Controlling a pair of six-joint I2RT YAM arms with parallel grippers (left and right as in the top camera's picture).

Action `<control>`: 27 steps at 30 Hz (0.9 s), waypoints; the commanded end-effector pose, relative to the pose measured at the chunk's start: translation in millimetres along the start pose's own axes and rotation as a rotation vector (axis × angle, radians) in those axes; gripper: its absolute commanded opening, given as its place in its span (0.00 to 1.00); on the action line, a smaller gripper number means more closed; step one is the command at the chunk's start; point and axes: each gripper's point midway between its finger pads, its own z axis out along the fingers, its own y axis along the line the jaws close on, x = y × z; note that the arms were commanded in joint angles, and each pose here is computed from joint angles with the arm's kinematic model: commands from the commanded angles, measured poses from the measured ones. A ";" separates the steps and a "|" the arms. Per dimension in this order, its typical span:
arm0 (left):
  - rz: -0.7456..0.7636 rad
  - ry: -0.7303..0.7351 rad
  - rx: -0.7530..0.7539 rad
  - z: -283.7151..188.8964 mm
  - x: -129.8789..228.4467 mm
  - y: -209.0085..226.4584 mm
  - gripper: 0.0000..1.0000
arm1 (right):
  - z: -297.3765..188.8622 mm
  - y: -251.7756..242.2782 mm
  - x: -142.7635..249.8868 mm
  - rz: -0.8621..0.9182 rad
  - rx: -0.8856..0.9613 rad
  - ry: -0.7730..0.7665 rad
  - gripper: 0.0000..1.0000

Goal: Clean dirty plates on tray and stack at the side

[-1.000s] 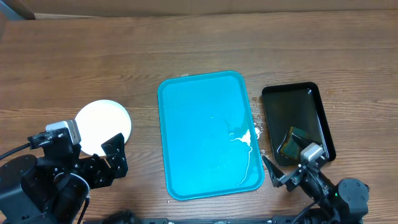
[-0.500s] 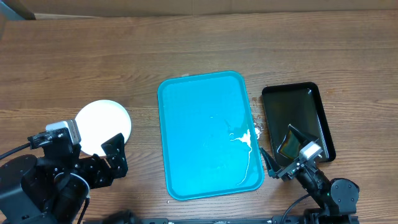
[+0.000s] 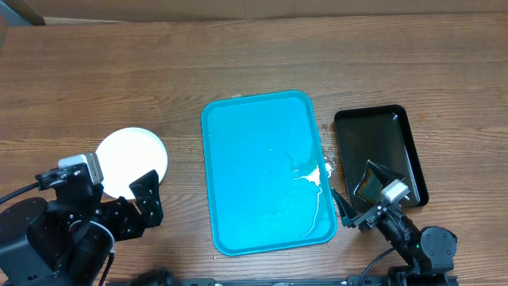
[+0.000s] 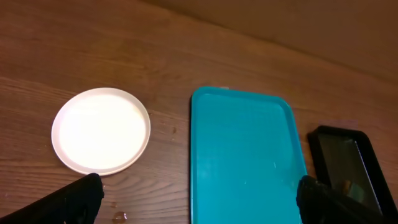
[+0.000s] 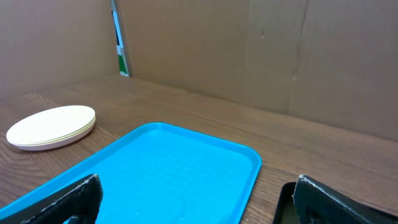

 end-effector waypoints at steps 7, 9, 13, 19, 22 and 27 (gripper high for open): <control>0.024 -0.010 -0.003 -2.2 -2.1 -0.4 1.00 | -0.2 0.8 2.2 0.005 -0.005 -0.002 1.00; 0.024 -0.010 -0.003 -2.2 -2.1 -0.4 1.00 | -0.2 0.8 2.1 0.005 -0.005 -0.002 1.00; 0.062 0.013 0.048 -1.9 3.1 -11.3 1.00 | -0.2 0.8 2.2 0.005 -0.005 -0.002 1.00; 0.122 0.011 0.104 3.9 10.6 -21.0 1.00 | -0.2 0.8 2.2 0.005 -0.005 -0.002 1.00; 0.166 -0.145 0.161 14.5 -8.6 -28.6 1.00 | -0.2 0.8 2.2 0.005 -0.005 -0.002 1.00; 0.251 -0.356 0.249 29.6 -10.5 -36.6 1.00 | -0.2 0.8 2.2 0.005 -0.005 -0.002 1.00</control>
